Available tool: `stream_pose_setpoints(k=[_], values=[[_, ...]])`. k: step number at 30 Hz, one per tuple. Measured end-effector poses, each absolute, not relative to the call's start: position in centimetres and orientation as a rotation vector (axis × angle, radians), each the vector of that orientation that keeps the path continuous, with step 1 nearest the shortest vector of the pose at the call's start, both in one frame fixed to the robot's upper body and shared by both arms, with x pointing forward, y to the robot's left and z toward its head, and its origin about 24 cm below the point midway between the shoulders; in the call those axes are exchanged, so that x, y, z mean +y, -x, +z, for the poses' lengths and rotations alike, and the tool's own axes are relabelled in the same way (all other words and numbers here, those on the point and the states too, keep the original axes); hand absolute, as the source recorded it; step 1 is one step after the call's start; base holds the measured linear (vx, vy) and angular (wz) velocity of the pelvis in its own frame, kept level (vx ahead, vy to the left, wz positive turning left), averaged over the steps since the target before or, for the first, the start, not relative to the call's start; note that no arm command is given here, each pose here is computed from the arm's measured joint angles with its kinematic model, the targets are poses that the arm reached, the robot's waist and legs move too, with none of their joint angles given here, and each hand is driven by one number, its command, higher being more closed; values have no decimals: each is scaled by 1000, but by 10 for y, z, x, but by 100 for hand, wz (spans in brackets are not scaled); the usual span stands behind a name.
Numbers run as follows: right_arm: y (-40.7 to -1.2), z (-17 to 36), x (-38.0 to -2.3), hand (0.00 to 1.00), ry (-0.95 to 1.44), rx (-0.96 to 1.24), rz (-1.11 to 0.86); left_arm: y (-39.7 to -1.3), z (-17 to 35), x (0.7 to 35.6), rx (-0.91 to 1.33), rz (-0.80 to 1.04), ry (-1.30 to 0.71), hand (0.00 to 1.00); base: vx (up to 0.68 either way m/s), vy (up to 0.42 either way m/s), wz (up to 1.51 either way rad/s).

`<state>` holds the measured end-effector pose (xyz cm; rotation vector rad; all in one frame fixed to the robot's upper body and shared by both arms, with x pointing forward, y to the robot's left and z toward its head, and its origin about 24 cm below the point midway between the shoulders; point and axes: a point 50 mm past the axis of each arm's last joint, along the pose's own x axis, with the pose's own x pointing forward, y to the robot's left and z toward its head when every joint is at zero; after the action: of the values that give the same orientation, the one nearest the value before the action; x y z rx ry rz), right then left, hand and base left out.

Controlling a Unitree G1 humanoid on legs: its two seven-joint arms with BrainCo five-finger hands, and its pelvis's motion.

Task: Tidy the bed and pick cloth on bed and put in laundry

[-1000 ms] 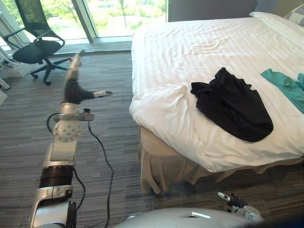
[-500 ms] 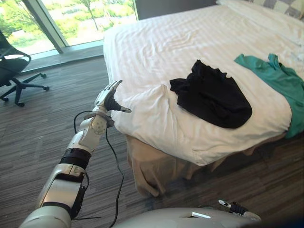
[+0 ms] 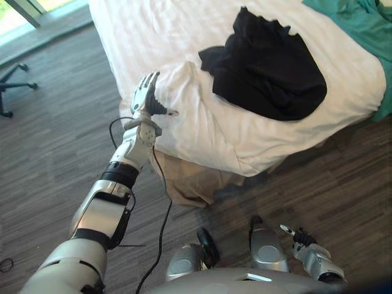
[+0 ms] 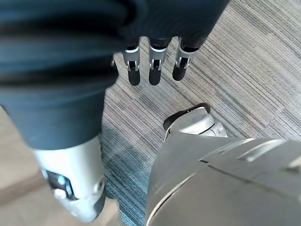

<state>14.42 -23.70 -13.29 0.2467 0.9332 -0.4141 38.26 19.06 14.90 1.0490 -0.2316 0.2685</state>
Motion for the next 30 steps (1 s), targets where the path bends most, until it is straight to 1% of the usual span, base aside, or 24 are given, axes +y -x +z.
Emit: stream_pose_setpoints(k=[3, 4, 6, 9, 12, 16, 21, 25, 26, 29, 30], values=[[-162, -122, -234, 0, -257, 843, -395, -389, 165, 181, -239, 303, -1043, 0, -143, 0, -2], [-168, -118, -232, 0, -258, 811, -387, -391, 169, 179, -233, 317, -1039, 100, -103, 19, -6], [-182, -110, -226, 0, -270, 751, -371, -393, 175, 180, -196, 341, -1041, 100, -130, 26, -8], [-195, -103, -219, 0, -310, 696, -362, -398, 187, 177, -161, 322, -1006, 100, -145, 13, -5], [-202, -99, -218, 0, -309, 668, -355, -400, 207, 172, -186, 269, -1063, 100, -116, -5, -5], [-216, -90, -216, 0, -290, 619, -326, -403, 217, 168, -132, 114, -1140, 100, -121, 9, 0], [-218, -89, -215, 0, -284, 615, -316, -403, 211, 160, -81, -72, -1241, 100, 1, 33, 8], [-206, -94, -219, 0, -245, 635, -318, -393, 193, 148, -43, -323, -1347, 100, 80, 23, 21], [-202, -97, -220, 0, -242, 646, -322, -388, 187, 146, -42, -395, -1352, 100, 91, -5, 25], [-192, -102, -220, 0, -243, 674, -329, -376, 168, 148, -14, -513, -1301, 100, 112, -37, 38], [-185, -106, -221, 0, -244, 691, -336, -369, 154, 152, 12, -564, -1272, 100, 138, -59, 38]])
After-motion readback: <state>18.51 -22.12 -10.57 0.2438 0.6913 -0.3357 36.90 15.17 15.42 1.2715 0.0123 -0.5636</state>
